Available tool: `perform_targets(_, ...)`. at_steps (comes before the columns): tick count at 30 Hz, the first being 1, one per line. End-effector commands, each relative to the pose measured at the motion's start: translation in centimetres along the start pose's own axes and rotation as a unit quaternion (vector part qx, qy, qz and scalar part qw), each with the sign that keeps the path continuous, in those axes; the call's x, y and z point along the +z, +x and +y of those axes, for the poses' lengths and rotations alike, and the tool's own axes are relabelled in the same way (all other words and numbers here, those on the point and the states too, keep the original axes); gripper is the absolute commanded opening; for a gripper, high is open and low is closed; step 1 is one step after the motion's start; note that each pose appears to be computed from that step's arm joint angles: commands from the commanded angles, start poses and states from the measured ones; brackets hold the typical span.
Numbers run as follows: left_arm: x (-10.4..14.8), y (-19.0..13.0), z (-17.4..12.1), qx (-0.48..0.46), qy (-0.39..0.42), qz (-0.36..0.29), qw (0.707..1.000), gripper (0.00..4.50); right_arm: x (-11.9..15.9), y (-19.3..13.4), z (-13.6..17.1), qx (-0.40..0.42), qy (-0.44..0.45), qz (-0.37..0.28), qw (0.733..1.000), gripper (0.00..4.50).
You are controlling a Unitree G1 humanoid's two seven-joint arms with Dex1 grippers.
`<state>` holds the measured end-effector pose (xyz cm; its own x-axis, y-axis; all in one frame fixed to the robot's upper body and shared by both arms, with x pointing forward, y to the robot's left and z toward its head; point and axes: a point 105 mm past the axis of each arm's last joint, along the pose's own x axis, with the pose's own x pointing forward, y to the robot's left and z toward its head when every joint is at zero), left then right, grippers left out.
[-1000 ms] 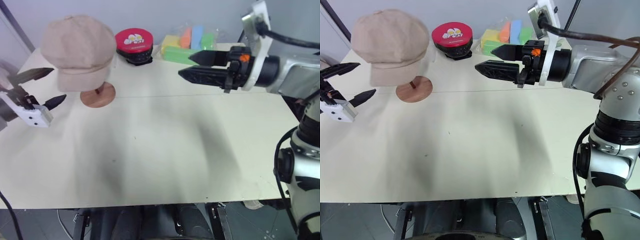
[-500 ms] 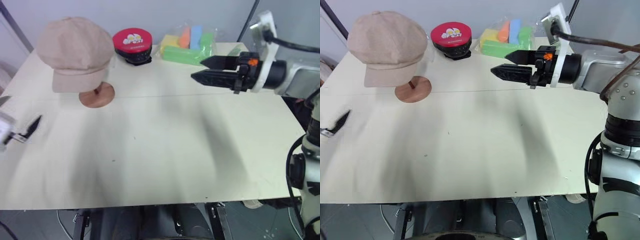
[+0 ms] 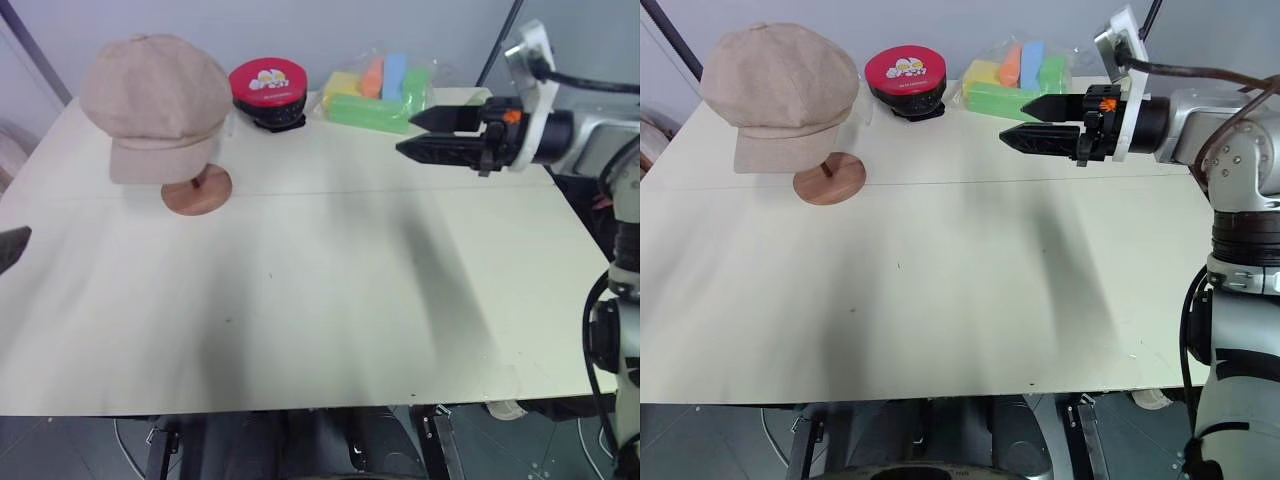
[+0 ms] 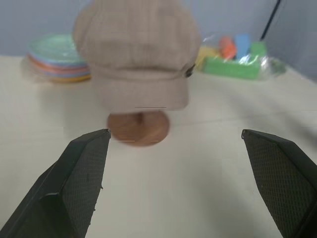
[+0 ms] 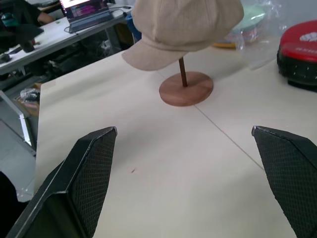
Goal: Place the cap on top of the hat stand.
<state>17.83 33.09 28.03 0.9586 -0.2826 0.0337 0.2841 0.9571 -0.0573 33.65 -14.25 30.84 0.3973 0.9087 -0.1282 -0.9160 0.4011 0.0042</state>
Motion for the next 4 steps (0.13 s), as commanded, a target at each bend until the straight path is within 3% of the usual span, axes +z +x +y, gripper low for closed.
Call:
perform_targets(1, 1.29, -0.63, 0.17, 0.012, 0.026, -0.009, 1.000, 4.46, 1.73, -0.23, 0.58, 0.007, -0.034, -0.019, 0.999, 4.50)
perform_targets(4, 0.94, -0.74, 0.44, 0.016, 0.024, 0.007, 1.000, 4.46, 1.73, -0.12, 0.72, 0.009, -0.035, -0.020, 0.999, 4.50)
